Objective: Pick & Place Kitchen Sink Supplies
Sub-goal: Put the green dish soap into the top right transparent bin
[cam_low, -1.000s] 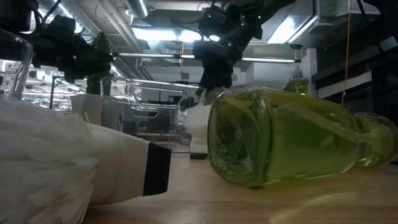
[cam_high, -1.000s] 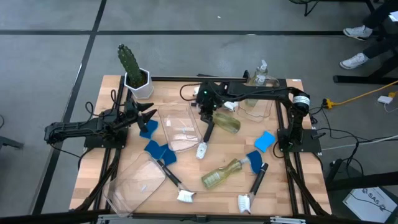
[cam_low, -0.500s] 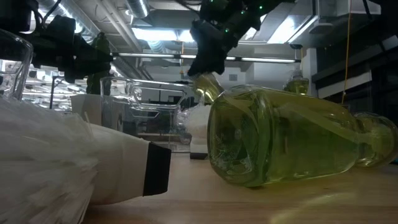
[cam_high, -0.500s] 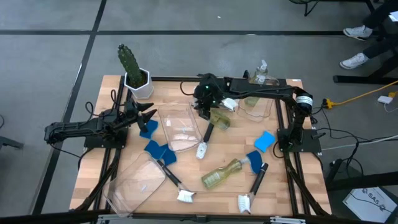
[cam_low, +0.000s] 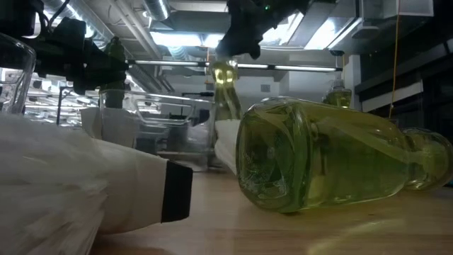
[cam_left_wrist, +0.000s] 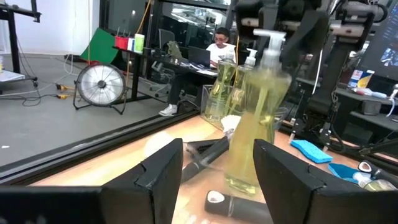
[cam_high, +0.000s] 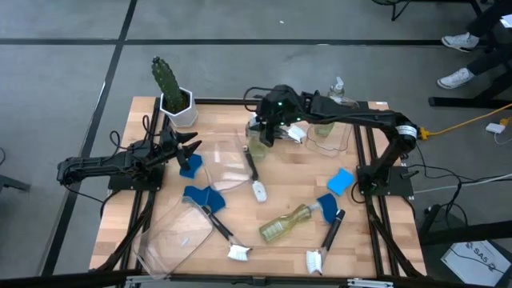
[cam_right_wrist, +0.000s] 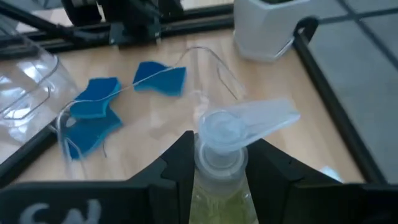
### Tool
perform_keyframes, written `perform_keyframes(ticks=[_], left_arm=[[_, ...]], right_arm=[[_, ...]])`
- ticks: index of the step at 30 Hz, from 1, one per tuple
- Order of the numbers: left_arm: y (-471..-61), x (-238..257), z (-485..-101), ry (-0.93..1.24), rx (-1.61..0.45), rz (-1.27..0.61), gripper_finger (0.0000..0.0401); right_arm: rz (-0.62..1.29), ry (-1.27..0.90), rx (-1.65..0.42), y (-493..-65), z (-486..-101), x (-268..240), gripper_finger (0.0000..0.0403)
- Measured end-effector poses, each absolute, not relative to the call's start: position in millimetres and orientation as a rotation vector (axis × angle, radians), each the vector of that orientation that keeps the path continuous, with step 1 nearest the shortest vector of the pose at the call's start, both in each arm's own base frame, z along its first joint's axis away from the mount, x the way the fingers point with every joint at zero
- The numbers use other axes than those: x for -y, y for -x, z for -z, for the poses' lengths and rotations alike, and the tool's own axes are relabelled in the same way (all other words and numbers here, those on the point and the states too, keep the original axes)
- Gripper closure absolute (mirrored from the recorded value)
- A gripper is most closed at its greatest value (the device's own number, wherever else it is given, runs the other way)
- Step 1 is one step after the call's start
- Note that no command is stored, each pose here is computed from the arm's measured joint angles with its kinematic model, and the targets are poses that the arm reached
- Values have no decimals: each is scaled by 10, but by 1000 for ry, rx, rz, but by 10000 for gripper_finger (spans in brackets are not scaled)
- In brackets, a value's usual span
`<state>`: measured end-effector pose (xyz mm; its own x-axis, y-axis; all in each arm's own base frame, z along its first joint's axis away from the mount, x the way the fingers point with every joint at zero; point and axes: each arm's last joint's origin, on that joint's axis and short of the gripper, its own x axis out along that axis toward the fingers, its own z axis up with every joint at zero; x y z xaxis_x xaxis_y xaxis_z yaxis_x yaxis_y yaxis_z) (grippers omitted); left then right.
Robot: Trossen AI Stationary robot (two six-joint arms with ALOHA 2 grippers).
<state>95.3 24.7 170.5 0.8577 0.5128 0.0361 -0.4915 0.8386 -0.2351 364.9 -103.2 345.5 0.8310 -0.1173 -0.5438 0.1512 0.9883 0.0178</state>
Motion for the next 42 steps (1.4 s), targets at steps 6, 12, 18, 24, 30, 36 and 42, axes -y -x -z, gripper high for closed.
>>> perform_keyframes(ticks=[6,12,18,24,30,36,42], left_arm=[[-953,-247,-1705,222,99,-532,212],[-953,-247,-1705,222,99,-532,210],[-953,-247,-1705,222,99,-532,211],[-953,-247,-1705,222,99,-532,212],[-953,-247,-1706,222,99,-531,212],[-953,-247,-1705,222,99,-532,210],[-953,-247,-1705,222,100,-532,211]], right_arm=[[170,-47,-504,-3547,-3641,1005,287],[174,-61,-477,-3485,-3728,980,287],[167,-53,-438,-3437,-3822,934,287],[183,-37,-395,-3297,-3983,896,287],[198,-43,-335,-3123,-4169,845,287],[246,-46,-303,-2878,-4346,785,287],[368,-22,-317,-2490,-4511,734,287]])
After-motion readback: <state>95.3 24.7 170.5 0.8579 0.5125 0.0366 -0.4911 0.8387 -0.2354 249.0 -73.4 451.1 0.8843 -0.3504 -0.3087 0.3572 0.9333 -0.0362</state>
